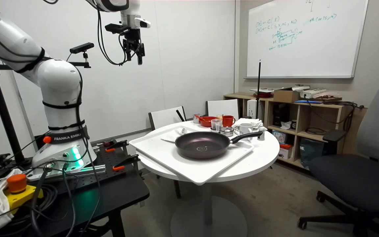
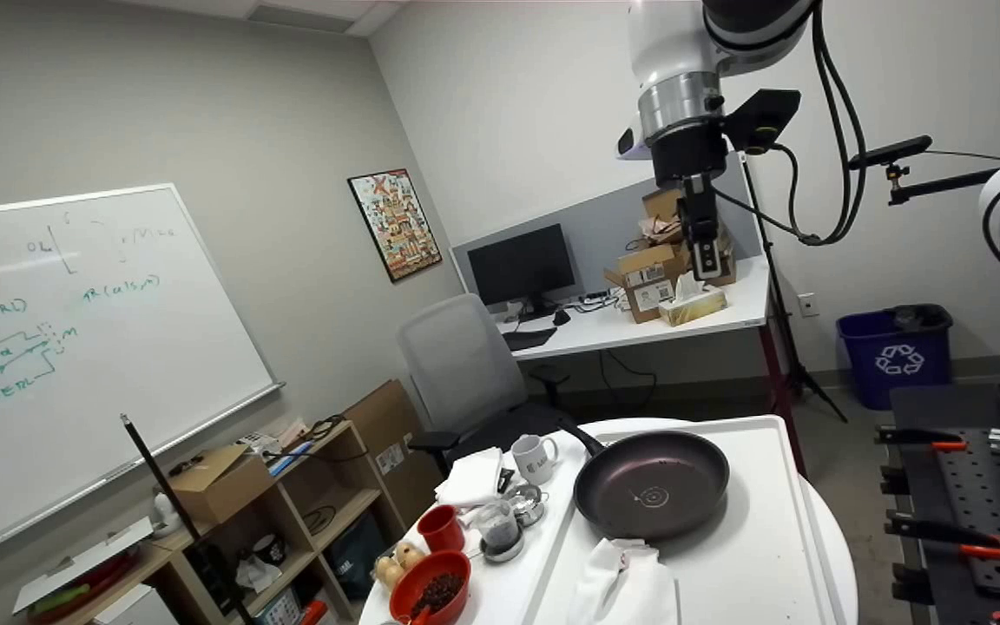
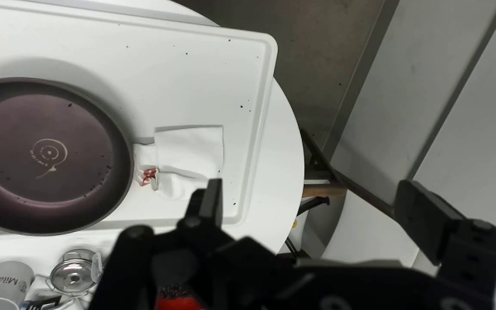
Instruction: Pick up the napkin from the table and wipe the pan
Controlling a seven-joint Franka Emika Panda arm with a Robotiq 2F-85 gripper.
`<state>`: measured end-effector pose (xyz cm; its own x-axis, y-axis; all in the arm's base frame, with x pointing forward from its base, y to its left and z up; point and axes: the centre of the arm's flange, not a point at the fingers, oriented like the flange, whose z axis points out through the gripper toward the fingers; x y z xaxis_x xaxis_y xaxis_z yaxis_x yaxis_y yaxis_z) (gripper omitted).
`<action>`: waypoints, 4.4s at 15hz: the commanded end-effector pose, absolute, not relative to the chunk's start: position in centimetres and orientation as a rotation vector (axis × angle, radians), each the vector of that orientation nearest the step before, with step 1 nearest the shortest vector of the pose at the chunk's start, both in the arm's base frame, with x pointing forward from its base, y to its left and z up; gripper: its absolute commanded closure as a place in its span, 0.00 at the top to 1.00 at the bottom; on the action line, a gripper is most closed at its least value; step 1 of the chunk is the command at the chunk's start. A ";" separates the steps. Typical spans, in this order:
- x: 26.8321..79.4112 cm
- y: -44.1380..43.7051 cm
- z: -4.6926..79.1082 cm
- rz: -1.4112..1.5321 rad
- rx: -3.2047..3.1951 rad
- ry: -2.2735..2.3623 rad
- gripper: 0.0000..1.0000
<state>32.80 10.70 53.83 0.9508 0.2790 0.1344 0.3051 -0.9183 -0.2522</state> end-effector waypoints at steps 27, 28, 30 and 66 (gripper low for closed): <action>46.5 10.3 40.0 -0.197 -3.091 -0.497 1.00; 46.7 10.3 39.2 -0.189 -3.118 -0.580 1.00; 46.9 10.3 37.7 -0.172 -3.157 -0.729 1.00; 50.0 14.9 20.6 0.306 -2.626 -2.006 1.00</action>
<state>48.80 13.89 19.98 0.3150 0.9183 -0.2397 0.9477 -0.3182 0.0263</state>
